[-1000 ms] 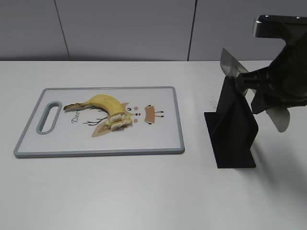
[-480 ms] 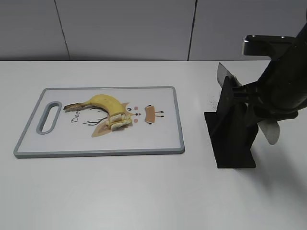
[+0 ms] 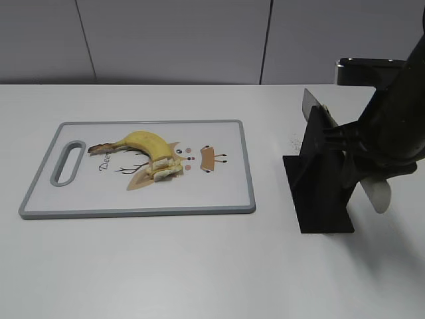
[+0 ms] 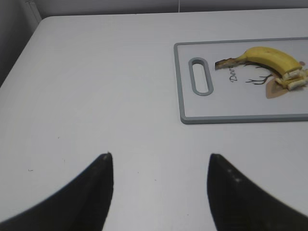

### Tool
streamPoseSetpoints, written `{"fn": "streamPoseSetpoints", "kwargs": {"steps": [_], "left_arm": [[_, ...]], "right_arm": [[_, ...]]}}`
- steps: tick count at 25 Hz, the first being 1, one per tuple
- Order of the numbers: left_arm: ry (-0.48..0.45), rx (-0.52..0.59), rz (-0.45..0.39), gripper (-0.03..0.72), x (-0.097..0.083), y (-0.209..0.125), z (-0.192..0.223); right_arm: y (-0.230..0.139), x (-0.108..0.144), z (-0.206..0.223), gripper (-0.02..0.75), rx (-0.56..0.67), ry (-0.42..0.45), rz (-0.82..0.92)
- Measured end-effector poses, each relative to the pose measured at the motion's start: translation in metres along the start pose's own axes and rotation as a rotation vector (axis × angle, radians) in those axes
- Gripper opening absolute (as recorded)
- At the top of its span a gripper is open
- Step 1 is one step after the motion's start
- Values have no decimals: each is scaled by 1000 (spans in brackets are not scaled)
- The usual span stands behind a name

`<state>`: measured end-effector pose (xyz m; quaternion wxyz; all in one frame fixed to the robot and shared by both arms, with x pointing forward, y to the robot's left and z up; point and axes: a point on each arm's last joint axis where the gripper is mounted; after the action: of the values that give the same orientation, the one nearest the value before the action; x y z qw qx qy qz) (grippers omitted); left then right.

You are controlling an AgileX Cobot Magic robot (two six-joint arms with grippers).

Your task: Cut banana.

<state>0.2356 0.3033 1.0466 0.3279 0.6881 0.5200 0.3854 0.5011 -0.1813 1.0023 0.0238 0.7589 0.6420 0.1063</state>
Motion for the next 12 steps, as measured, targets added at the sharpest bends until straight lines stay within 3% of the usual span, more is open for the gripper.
{"fn": "streamPoseSetpoints", "kwargs": {"steps": [4,6,10,12], "left_arm": [[0,0,0,591,0,0,0],[0,0,0,591,0,0,0],[0,0,0,591,0,0,0],[0,0,0,591,0,0,0]], "right_arm": [[0,0,0,194,5,-2,1],[-2,0,0,276,20,-5,-1],[-1,4,-3,538,28,31,-27],[1,6,-9,619,7,51,-52]]}}
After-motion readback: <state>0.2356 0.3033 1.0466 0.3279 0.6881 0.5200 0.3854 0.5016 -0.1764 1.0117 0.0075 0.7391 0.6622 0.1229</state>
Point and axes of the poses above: a point on each arm's last joint axis where the gripper is mounted, z pointing out along that axis toward the gripper, x along the wrist's bending axis when the last joint is at zero, y = z × x, and after that the axes turned 7 degrees about z, right-handed
